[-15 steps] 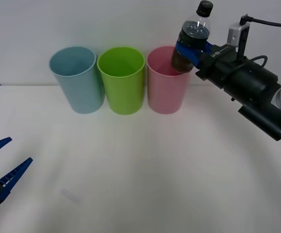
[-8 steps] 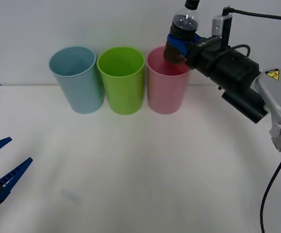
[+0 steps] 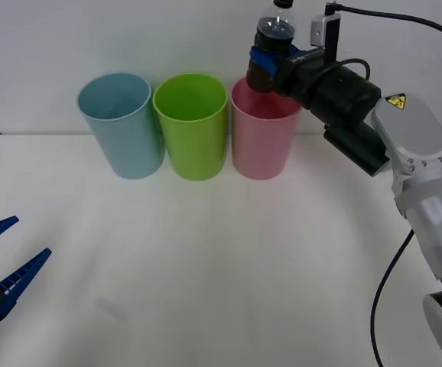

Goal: Grasp the object on the table and drop it into the matching bin: aluminum can to the light blue bin, PET bottle to the pink bin.

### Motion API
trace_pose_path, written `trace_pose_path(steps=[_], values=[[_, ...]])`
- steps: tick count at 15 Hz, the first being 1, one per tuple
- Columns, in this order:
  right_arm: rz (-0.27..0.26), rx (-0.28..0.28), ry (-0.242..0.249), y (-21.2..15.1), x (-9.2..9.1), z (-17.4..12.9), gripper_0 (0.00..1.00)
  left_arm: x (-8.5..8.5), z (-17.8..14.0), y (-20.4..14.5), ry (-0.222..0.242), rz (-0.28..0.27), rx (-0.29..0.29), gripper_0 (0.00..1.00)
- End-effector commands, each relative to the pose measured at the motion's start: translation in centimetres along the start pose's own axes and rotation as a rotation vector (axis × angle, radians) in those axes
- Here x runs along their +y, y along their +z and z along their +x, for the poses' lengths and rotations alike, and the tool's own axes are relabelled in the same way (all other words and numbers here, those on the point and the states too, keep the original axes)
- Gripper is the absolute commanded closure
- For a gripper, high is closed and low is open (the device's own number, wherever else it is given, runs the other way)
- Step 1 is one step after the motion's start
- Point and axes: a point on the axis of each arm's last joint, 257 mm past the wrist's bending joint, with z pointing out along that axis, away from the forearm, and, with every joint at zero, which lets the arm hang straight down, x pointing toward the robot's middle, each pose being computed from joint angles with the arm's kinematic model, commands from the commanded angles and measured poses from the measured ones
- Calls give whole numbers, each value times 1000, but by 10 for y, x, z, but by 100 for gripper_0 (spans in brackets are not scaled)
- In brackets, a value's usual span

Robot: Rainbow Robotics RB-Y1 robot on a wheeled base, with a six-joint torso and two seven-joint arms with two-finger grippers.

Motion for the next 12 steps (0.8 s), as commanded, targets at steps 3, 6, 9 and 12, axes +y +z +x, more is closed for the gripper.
trace_pose_path(steps=[3,6,9,12], values=[[4,2,1,1,-1,1,100,0,0,0,0,0,0,0],[4,2,1,0,-2,2,100,0,0,0,0,0,0,0],[9,0,1,-1,-4,0,84,0,0,0,0,0,0,0],[14,-4,-15,-3,-9,-3,0,0,0,0,0,0,0,0]])
